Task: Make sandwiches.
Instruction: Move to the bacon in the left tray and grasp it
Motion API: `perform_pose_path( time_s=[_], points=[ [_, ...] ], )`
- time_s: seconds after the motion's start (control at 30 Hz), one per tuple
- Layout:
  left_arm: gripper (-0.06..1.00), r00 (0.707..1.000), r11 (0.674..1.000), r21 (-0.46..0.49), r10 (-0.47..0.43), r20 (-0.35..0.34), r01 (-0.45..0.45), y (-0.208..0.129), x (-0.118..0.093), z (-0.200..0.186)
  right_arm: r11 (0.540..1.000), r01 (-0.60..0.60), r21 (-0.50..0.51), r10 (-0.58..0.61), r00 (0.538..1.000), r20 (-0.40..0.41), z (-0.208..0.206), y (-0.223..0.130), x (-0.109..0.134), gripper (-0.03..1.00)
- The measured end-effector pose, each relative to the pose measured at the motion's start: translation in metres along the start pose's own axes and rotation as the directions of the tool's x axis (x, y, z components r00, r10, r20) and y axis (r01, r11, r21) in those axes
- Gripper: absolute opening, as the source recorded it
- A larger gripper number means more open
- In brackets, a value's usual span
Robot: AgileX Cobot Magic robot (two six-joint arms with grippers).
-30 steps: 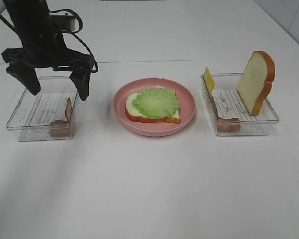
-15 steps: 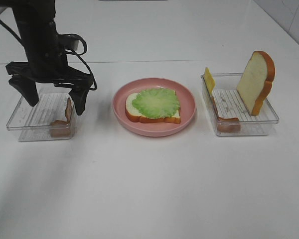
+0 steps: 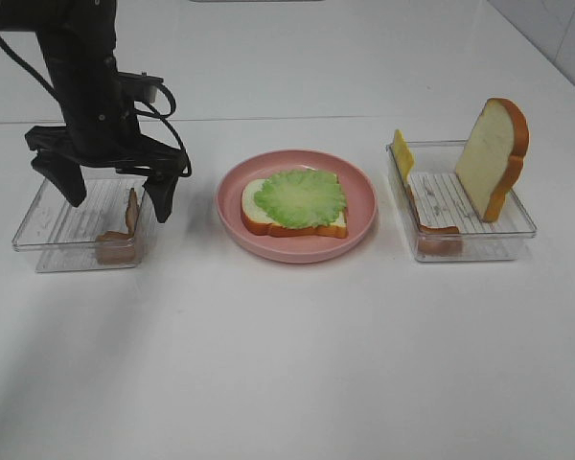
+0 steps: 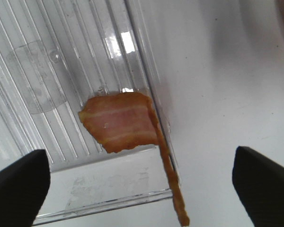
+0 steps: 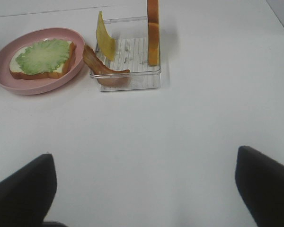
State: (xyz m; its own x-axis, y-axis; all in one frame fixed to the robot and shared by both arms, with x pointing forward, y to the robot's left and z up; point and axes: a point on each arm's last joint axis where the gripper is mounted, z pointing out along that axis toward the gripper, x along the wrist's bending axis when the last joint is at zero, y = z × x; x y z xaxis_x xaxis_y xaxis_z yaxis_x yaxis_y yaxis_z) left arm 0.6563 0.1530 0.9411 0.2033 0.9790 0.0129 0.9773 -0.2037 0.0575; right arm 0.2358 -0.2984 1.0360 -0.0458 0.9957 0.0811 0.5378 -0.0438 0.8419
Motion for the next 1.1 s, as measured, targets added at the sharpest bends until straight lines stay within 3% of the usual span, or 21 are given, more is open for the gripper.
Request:
perform_pose_path(
  time_s=[0.23,0.37,0.43,0.47,0.53,0.63,1.1],
  points=[
    [0.99,1.000,1.000,0.012,0.000,-0.002,0.000,0.0002,-0.0001,0.0053,1.000,0.000,0.000,0.000,1.000,0.000,0.0000,0.0000,0.0000,0.96],
    [0.92,1.000,1.000,0.004,0.000,0.000,0.000,0.0009,-0.0002,0.0053,1.000,0.000,0.000,0.000,1.000,0.000,0.0000,0.0000,0.0000,0.96],
    [0.75,1.000,1.000,-0.003,0.000,0.001,0.000,0.0015,-0.0003,0.0053,1.000,0.000,0.000,0.000,1.000,0.000,0.0000,0.0000,0.0000,0.96],
    [0.75,1.000,1.000,-0.003,0.000,0.001,0.000,0.0015,-0.0003,0.0053,1.000,0.000,0.000,0.000,1.000,0.000,0.0000,0.0000,0.0000,0.96],
    [0.53,1.000,1.000,-0.003,0.000,0.001,0.000,0.0015,-0.0003,0.0053,1.000,0.000,0.000,0.000,1.000,0.000,0.0000,0.0000,0.0000,0.96],
    [0.48,1.000,1.000,-0.003,-0.005,0.001,0.005,0.0015,-0.0003,0.0053,1.000,0.000,0.000,0.000,1.000,0.000,0.0000,0.0000,0.0000,0.96],
    [0.46,0.999,1.000,0.003,-0.031,0.037,0.030,0.0010,-0.0037,0.0053,1.000,0.000,0.000,0.000,1.000,0.000,0.0000,0.0000,0.0000,0.96]
  ],
)
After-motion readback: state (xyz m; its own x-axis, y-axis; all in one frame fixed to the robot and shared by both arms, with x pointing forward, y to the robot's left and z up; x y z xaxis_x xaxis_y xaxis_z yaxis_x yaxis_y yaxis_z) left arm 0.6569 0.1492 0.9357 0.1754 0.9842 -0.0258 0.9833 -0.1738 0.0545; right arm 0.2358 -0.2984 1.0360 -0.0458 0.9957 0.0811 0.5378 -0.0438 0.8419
